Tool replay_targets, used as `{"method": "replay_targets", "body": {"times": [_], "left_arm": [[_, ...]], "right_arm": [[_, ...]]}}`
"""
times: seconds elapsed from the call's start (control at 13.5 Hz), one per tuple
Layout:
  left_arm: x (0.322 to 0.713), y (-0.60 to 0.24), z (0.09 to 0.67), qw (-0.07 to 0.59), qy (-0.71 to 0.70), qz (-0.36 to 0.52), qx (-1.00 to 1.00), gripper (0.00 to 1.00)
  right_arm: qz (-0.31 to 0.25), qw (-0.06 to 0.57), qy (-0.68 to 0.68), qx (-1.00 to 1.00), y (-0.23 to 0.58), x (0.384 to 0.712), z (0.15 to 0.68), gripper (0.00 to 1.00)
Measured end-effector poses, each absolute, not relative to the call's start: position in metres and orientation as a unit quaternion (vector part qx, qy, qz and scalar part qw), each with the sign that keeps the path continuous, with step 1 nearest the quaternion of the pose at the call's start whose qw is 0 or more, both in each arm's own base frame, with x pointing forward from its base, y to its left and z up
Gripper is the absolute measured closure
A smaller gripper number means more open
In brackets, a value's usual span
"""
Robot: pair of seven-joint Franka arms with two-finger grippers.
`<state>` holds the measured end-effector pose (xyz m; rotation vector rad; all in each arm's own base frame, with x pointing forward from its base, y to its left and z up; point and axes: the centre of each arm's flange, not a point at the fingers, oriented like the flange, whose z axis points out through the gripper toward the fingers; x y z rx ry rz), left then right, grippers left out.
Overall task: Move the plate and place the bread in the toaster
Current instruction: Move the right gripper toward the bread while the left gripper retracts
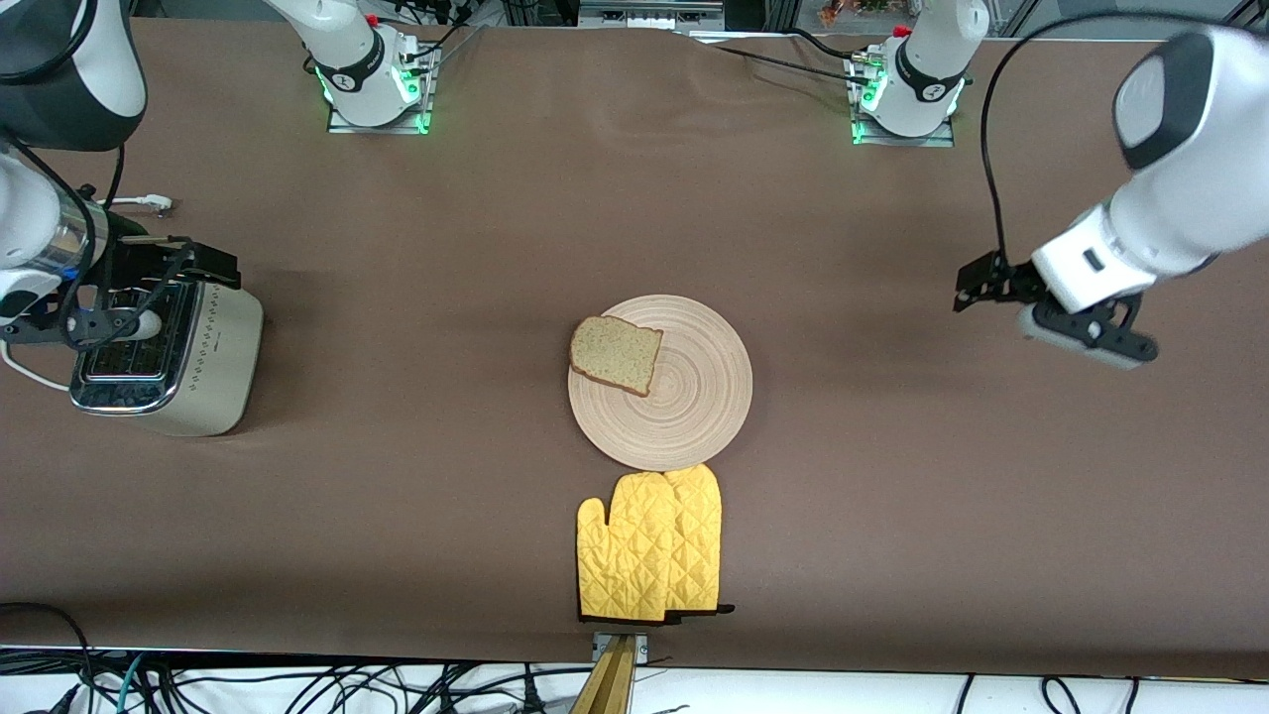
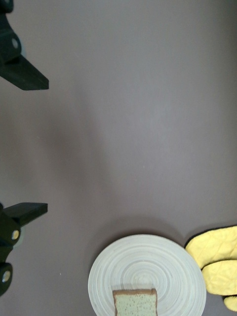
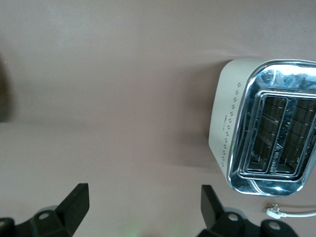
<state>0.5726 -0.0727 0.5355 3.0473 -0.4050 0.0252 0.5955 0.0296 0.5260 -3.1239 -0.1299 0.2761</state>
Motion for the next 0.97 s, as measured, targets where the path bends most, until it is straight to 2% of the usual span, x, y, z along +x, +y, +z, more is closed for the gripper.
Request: {"method": "replay_targets", "body": {"times": [0.22,0.45,0.74,0.97], "left_arm": [[0.56,-0.071,0.564,-0.009,-0.136,0.027,0.99,0.0],[0.561,-0.052,0.562,-0.012,-0.12,0.024,0.992,0.0],[0.557,-0.035,0.559,-0.011,-0.064,0.012,0.998,0.0],[0.555,-0.031,0.559,-0.011,-0.036,0.009,0.999,0.0]], "right_arm": [[0.098,0.047,-0.041,-0.993,0.041,0.599,0.515,0.0],[0.112,0.104,-0.033,-0.988,0.053,0.608,0.49,0.0],[0.12,0.135,0.017,-0.983,0.082,0.621,0.452,0.0],[0.12,0.128,0.058,-0.983,0.136,0.624,0.431,0.0]]}}
